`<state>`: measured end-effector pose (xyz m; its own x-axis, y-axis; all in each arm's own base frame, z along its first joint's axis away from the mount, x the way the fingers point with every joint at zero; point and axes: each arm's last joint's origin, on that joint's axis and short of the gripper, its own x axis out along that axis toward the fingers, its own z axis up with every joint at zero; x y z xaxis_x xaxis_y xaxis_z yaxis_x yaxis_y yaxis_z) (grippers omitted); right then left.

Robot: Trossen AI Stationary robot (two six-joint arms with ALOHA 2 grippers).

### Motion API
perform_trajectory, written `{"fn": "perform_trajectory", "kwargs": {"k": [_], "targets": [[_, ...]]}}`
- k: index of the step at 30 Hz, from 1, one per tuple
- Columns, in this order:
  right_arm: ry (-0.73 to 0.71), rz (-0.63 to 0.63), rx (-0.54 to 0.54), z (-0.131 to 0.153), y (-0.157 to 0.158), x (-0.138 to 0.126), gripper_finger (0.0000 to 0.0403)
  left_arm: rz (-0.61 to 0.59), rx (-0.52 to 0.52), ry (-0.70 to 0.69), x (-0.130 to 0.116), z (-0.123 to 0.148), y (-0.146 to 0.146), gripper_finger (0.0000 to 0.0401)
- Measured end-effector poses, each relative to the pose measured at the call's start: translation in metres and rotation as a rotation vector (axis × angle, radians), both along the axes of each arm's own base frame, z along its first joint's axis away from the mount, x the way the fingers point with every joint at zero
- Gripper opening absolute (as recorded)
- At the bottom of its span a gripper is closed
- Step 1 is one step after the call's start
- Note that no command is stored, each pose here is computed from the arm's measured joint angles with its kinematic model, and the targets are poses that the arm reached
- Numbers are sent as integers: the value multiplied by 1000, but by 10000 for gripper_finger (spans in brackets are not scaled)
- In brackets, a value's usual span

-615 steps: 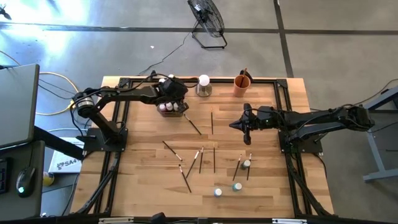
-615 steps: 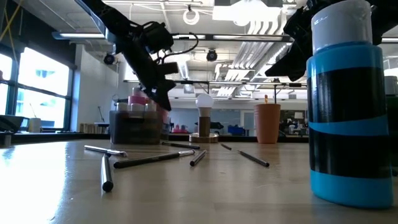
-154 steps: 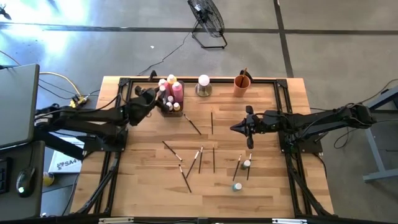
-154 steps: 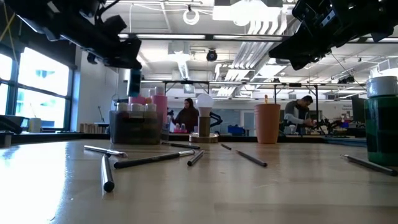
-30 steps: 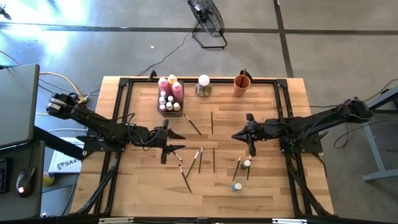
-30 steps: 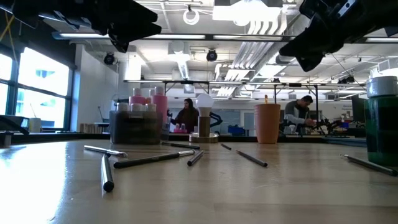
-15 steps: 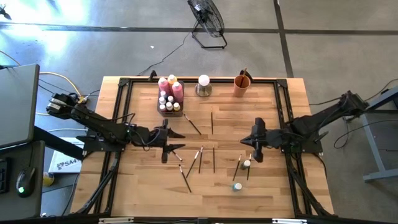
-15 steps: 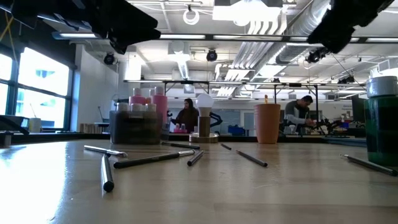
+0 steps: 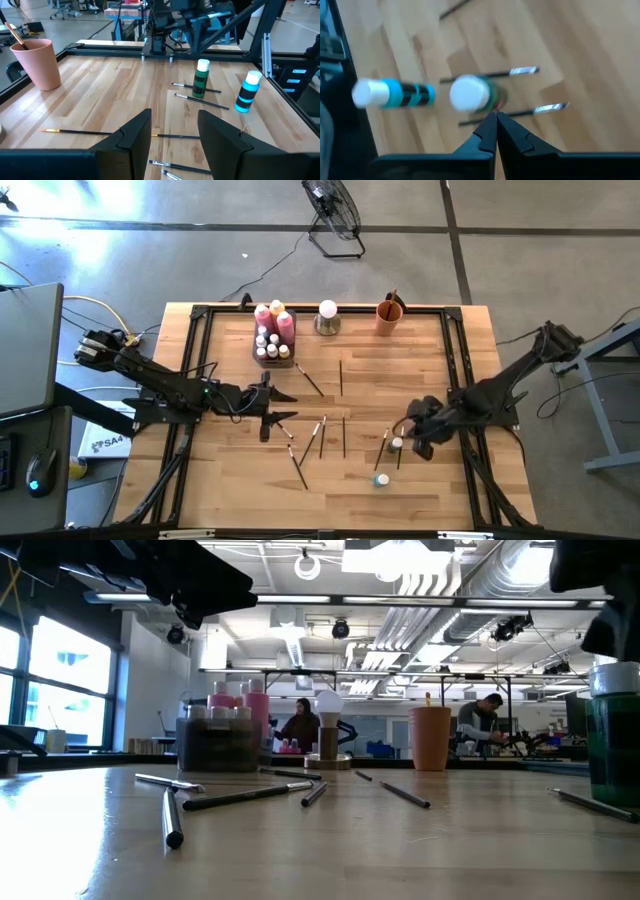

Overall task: Pick & Place Paint Supplies
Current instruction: Put the small green paint bottle into the gray bin

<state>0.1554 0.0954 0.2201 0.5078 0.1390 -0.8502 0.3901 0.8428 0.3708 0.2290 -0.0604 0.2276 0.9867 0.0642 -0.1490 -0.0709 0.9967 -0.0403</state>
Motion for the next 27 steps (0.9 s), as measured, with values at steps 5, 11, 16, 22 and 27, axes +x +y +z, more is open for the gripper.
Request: {"fn": "perform_trajectory", "kwargs": {"k": [5, 11, 16, 22, 27], "targets": [[62, 18, 1, -11, 16, -1, 4, 0, 0, 0, 0, 0, 0, 159], [87, 11, -60, -23, 31, -4, 4, 0, 0, 0, 0, 0, 0, 159], [97, 8, -115, -33, 42, -6, 3, 0, 0, 0, 0, 0, 0, 159], [106, -14, -116, -40, 51, -10, 3, 0, 0, 0, 0, 0, 0, 159], [57, -29, -121, -41, 59, -16, 3, 0, 0, 0, 0, 0, 0, 159]]}}
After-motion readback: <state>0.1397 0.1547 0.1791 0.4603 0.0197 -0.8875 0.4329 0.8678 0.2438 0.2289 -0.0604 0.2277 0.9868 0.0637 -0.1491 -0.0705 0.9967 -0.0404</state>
